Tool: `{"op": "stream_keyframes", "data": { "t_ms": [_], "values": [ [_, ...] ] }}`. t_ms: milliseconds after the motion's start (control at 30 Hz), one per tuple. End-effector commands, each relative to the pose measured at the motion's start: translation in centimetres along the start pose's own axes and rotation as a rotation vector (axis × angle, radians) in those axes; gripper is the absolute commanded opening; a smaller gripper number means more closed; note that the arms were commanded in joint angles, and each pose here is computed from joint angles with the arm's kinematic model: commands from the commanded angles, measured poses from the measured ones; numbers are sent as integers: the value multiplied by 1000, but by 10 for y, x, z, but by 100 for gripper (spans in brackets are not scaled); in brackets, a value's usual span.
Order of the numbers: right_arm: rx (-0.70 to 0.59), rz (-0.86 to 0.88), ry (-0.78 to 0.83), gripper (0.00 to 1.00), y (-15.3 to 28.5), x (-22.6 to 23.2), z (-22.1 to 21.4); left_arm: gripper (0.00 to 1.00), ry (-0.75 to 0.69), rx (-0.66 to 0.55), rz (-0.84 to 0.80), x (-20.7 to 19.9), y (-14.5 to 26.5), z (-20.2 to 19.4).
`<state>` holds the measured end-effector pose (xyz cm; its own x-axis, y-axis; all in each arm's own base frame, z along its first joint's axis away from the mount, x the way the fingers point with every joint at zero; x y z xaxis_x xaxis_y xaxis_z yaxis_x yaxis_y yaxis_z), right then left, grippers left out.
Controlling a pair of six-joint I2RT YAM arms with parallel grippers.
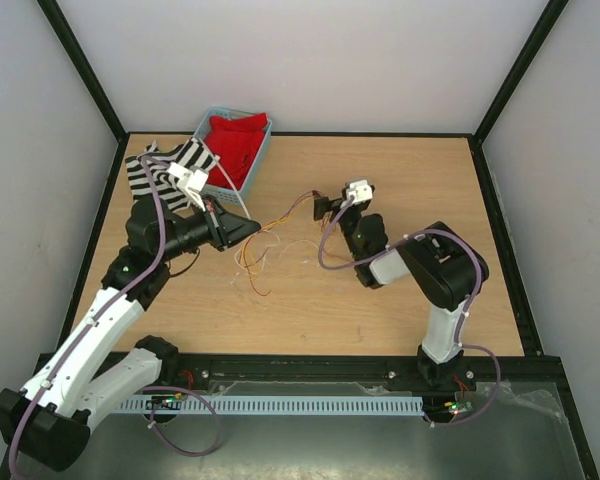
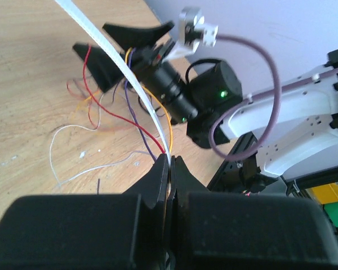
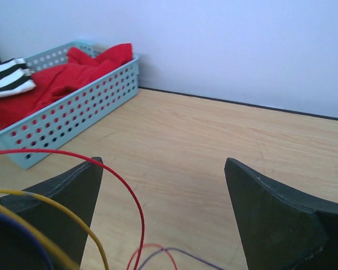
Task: Zip-tie the wires
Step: Adjust the cable at the center of the board.
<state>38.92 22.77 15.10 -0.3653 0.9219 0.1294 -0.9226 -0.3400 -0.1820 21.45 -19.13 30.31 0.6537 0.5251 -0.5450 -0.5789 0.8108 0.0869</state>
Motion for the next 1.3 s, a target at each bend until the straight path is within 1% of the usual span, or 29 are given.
{"op": "stream_keyframes", "data": {
  "t_ms": [0, 133, 200, 267, 367, 433, 467, 600, 700, 767, 833, 933, 1067, 1167, 1267],
  "values": [
    [48, 7, -41, 99, -19, -20, 3, 0, 15, 24, 39, 14, -5, -8],
    [164, -28, -48, 100, -29, -57, 2, 0, 4, 43, 76, 27, -15, -9],
    [258, -21, -63, 100, -32, -72, -1, 0, -1, 51, 97, 35, -21, -7],
    [389, 10, -79, 99, -34, -80, -5, 0, -10, 57, 124, 44, -28, -5],
    [649, 40, -58, 99, -22, -83, -17, 0, -16, 60, 158, 56, -38, 5],
    [764, 36, -36, 99, -8, -85, -19, 0, -21, 63, 181, 65, -44, 9],
    [798, 29, -27, 99, -1, -87, -19, 0, -27, 65, 195, 70, -46, 10],
    [851, -16, -38, 99, 29, -93, -11, 0, -13, 78, 275, 98, -50, 8],
    [880, 5, -63, 99, 45, -86, 1, 0, 11, 97, 323, 118, -50, -1],
    [891, 61, -120, 99, 56, -72, 7, 0, 6, 117, 341, 126, -50, -7],
    [911, 165, -198, 96, 70, -49, 8, 0, 19, 134, 352, 132, -51, -14],
    [973, 268, -260, 94, 96, -18, 0, 0, 38, 159, 353, 136, -52, -24],
    [1045, 371, -253, 94, 127, 22, -16, 0, 49, 168, 375, 143, -51, -32],
    [1080, 389, -304, 94, 144, 34, -32, 0, 54, 169, 384, 144, -49, -35],
    [1107, 371, -346, 94, 152, 35, -49, 0, 60, 171, 394, 145, -46, -41]
  ]
}}
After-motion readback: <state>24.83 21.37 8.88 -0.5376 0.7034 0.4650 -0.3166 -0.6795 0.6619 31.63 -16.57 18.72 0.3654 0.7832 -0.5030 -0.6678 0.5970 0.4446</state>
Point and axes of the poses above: each gripper's point midway between its finger pads, its own y axis back along the fingers, its own x axis along the line the jaws close on, z = x × y, the point moved 3 cm from there along y, back along the fingers, and after that the axes turned 4 degrees about -y, right-handed, at the moved point
